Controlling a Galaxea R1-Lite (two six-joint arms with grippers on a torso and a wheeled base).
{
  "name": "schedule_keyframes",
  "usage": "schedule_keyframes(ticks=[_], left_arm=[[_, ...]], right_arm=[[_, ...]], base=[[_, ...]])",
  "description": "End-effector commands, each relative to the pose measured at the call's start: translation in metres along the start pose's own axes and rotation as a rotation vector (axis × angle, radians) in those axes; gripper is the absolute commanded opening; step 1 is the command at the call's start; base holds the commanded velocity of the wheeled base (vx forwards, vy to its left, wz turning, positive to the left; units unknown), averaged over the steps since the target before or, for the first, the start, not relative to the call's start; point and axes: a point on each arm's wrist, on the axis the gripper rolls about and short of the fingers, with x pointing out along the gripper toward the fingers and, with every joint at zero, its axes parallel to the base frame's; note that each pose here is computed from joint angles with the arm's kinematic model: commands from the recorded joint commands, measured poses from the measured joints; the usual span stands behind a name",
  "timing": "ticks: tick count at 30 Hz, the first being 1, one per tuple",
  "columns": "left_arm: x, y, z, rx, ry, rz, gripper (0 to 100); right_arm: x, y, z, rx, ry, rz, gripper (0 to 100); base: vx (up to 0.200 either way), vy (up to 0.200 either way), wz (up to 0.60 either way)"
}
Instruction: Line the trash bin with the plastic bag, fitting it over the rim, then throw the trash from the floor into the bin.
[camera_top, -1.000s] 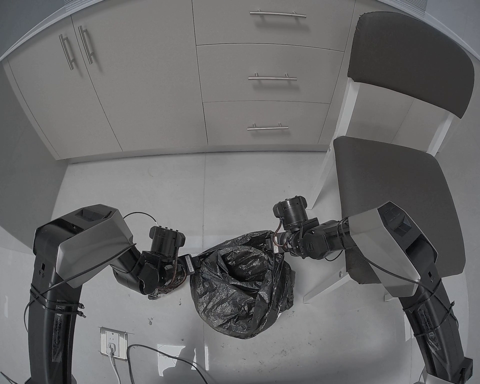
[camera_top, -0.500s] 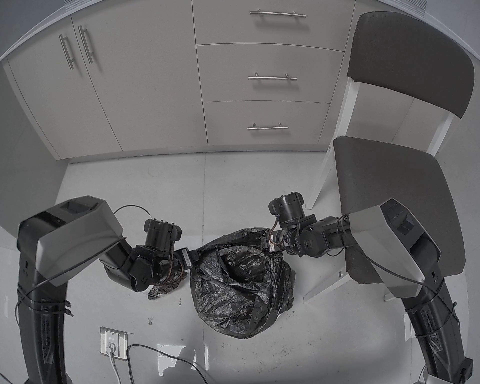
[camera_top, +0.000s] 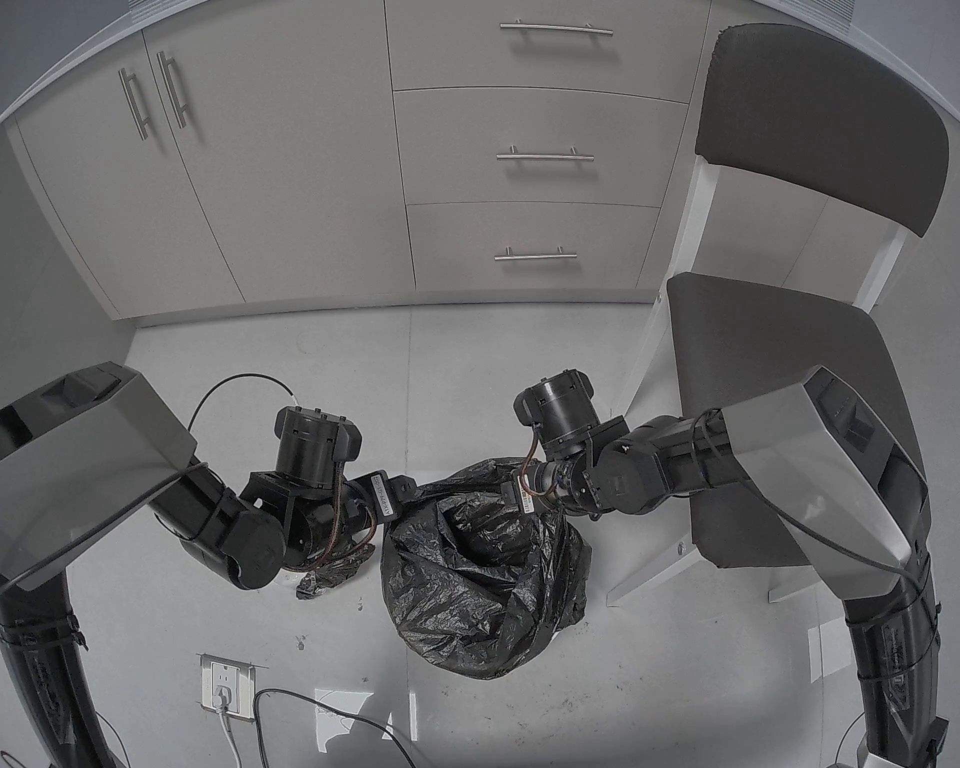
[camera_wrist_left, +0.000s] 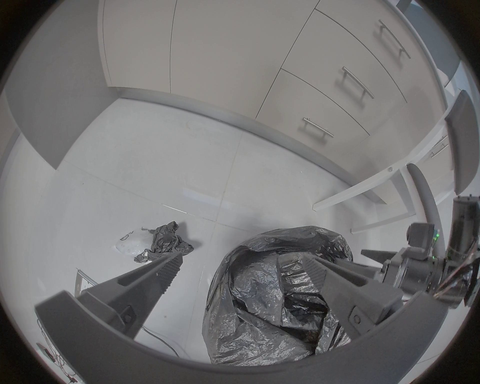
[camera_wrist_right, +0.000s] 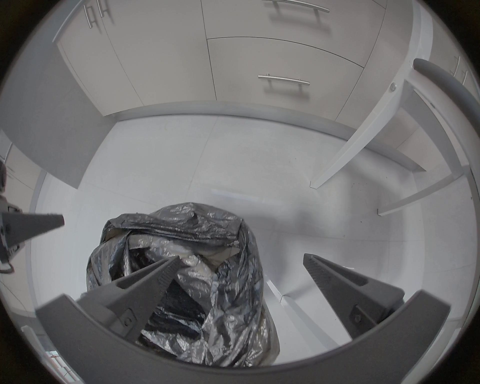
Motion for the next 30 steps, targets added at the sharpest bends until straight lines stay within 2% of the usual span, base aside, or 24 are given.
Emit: schedule_keyframes(ticks=[1, 5, 10, 15, 16, 21, 30], left_arm=[[0.003, 0.003, -0.008, 0.017, 0.028, 0.007, 100], [0.029, 0.008, -0.023, 0.031, 0.057, 0.034, 100], [0.043, 0.008, -0.038, 0.042, 0.081, 0.031, 100], [0.043, 0.004, -0.042, 0.058, 0.09, 0.022, 100], [0.044, 0.0, -0.045, 0.064, 0.094, 0.015, 100], [0.052, -0.004, -0.053, 0.081, 0.102, 0.013, 100], [0.059, -0.004, -0.057, 0.107, 0.107, 0.018, 100]], right_arm=[[-0.015, 0.002, -0.017, -0.005, 0.05, -0.01, 100], [-0.013, 0.004, -0.039, 0.046, 0.105, -0.071, 100], [-0.017, 0.006, -0.056, 0.069, 0.138, -0.114, 100], [-0.023, 0.008, -0.055, 0.083, 0.121, -0.145, 100], [-0.025, 0.009, -0.056, 0.079, 0.108, -0.182, 100], [-0.024, 0.009, -0.06, 0.083, 0.096, -0.234, 100], [-0.015, 0.008, -0.069, 0.041, 0.061, -0.394, 100]], base=[[0.0, 0.0, 0.0], [0.0, 0.0, 0.0], [0.0, 0.0, 0.0], [0.0, 0.0, 0.0], [0.0, 0.0, 0.0], [0.0, 0.0, 0.0], [0.0, 0.0, 0.0]])
